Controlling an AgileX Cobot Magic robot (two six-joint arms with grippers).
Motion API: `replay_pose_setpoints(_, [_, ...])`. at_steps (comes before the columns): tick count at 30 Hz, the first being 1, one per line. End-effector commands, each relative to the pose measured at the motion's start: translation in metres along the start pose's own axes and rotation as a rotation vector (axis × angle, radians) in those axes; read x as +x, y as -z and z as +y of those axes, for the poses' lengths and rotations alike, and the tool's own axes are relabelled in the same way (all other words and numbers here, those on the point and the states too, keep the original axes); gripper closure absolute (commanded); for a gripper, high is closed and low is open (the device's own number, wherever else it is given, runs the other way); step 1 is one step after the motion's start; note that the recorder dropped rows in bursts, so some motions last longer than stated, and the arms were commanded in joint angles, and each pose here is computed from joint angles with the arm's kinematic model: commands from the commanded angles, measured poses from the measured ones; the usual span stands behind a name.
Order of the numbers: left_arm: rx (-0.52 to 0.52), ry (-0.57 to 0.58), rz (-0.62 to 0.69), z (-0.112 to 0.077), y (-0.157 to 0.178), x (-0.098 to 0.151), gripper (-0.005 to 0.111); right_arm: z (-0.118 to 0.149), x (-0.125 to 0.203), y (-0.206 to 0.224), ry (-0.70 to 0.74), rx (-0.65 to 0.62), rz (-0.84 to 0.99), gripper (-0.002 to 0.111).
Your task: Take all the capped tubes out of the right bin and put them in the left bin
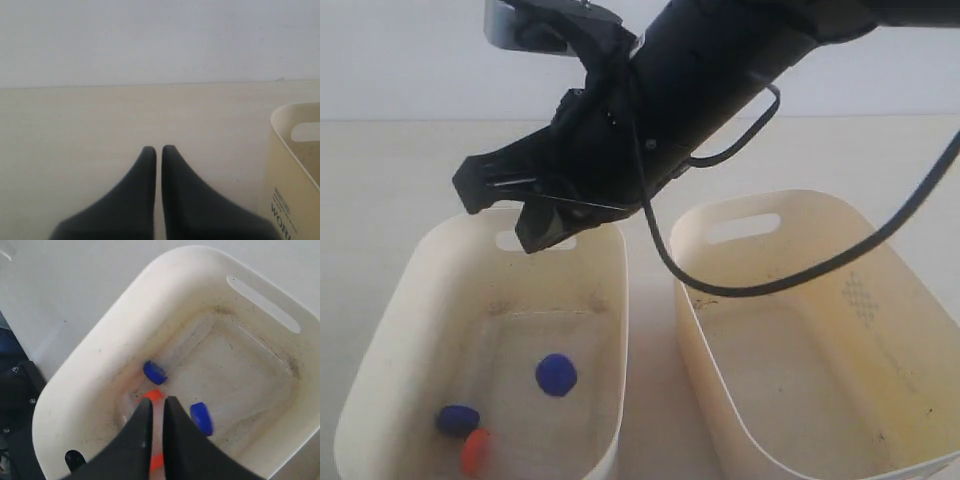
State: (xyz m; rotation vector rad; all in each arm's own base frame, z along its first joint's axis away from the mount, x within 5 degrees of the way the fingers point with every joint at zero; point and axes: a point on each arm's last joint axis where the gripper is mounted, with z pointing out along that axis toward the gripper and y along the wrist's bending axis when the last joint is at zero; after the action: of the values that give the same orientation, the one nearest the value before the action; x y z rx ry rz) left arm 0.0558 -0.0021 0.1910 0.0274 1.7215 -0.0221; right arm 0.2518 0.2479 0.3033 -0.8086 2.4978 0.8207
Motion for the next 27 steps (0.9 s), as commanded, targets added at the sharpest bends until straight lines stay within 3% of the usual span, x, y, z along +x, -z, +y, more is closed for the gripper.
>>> replay_pose_setpoints(1, [-0.002, 0.007, -0.013, 0.000, 0.000, -0.002, 0.102, 0.007, -0.001, 0.034, 0.068, 0.005, -0.061, 0.107])
replay_pose_setpoints(6, [-0.002, 0.007, -0.013, 0.000, 0.000, -0.002, 0.102, 0.017, 0.005, 0.088, 0.175, 0.057, -0.160, 0.107])
replay_pose_setpoints(13, [-0.002, 0.007, -0.013, 0.000, 0.000, -0.002, 0.102, 0.034, 0.014, 0.128, 0.206, 0.045, -0.267, 0.107])
replay_pose_setpoints(27, [-0.002, 0.007, -0.013, 0.000, 0.000, -0.002, 0.102, 0.038, 0.017, 0.137, 0.215, 0.041, -0.293, 0.107])
